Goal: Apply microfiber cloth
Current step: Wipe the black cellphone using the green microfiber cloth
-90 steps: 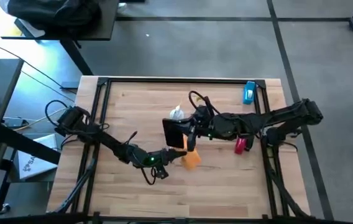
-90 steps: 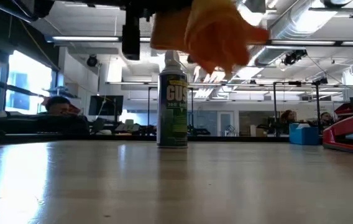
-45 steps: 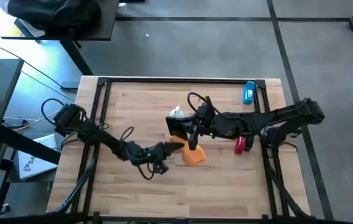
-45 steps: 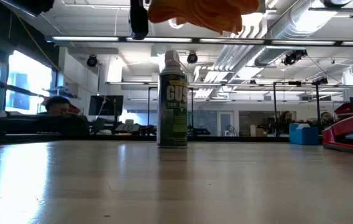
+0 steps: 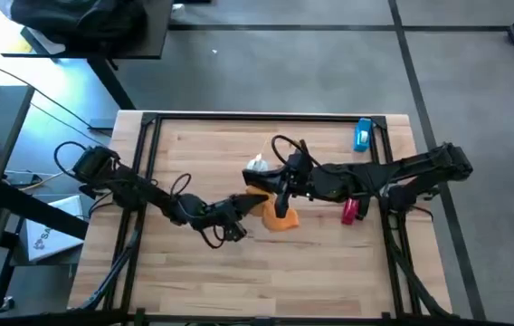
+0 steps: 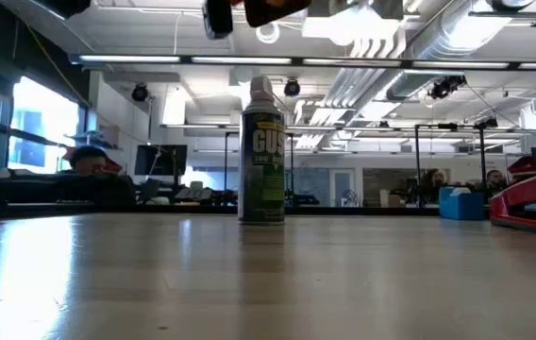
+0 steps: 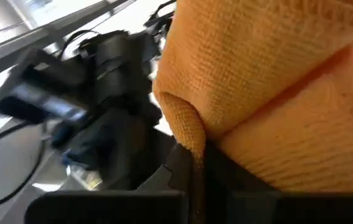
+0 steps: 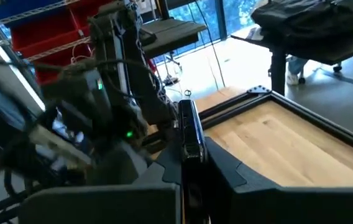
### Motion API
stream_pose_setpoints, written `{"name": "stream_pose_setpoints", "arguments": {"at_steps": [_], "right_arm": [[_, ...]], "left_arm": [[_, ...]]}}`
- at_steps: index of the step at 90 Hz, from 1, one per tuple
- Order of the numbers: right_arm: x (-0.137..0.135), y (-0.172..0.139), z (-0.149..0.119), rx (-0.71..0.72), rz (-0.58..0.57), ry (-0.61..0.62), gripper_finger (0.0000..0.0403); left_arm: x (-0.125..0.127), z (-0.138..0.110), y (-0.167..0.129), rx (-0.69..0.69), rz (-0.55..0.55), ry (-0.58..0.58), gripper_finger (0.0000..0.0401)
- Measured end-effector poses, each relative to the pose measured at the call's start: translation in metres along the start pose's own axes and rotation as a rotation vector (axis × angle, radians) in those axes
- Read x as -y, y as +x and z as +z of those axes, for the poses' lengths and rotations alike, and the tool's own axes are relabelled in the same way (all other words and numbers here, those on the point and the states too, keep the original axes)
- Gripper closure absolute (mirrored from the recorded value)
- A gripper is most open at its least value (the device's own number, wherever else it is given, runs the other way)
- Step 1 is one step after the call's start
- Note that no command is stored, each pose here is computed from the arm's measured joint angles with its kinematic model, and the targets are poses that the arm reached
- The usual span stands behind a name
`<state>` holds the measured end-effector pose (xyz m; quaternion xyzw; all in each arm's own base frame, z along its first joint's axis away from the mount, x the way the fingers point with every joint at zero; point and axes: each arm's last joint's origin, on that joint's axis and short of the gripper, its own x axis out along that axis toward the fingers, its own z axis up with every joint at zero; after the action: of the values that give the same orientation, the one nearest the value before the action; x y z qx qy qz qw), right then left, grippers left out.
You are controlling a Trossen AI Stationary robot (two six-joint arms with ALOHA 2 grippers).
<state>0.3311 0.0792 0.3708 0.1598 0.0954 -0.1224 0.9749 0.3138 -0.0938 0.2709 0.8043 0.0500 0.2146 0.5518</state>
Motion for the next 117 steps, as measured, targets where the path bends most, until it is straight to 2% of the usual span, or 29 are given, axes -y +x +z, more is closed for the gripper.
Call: {"name": "stream_pose_setpoints", "arguments": {"at_steps": [15,33,56,87,98,117], "right_arm": [[-0.001,0.000,0.001,0.003,0.014,0.032,0.0396],[-0.002,0.000,0.001,0.013,0.026,0.017,0.0396],[-0.002,0.002,-0.001,0.006,0.025,-0.008,0.0396],[-0.002,0.001,0.003,0.045,0.024,-0.014,0.0396],[-0.002,-0.003,0.009,0.078,0.037,-0.010,0.0396],[-0.004,-0.013,0.023,0.138,0.083,0.023,0.0396]], "left_arm": [[-0.020,-0.016,-0.003,-0.015,0.044,-0.018,0.0401],[-0.021,-0.019,-0.004,0.013,-0.009,-0.091,0.0401],[-0.004,-0.006,-0.002,0.041,-0.087,-0.223,0.0401],[0.016,0.022,-0.010,0.015,-0.194,-0.313,0.0401],[0.024,0.035,-0.018,0.015,-0.245,-0.322,0.0401],[0.040,0.053,-0.027,-0.020,-0.305,-0.275,0.0401]]}}
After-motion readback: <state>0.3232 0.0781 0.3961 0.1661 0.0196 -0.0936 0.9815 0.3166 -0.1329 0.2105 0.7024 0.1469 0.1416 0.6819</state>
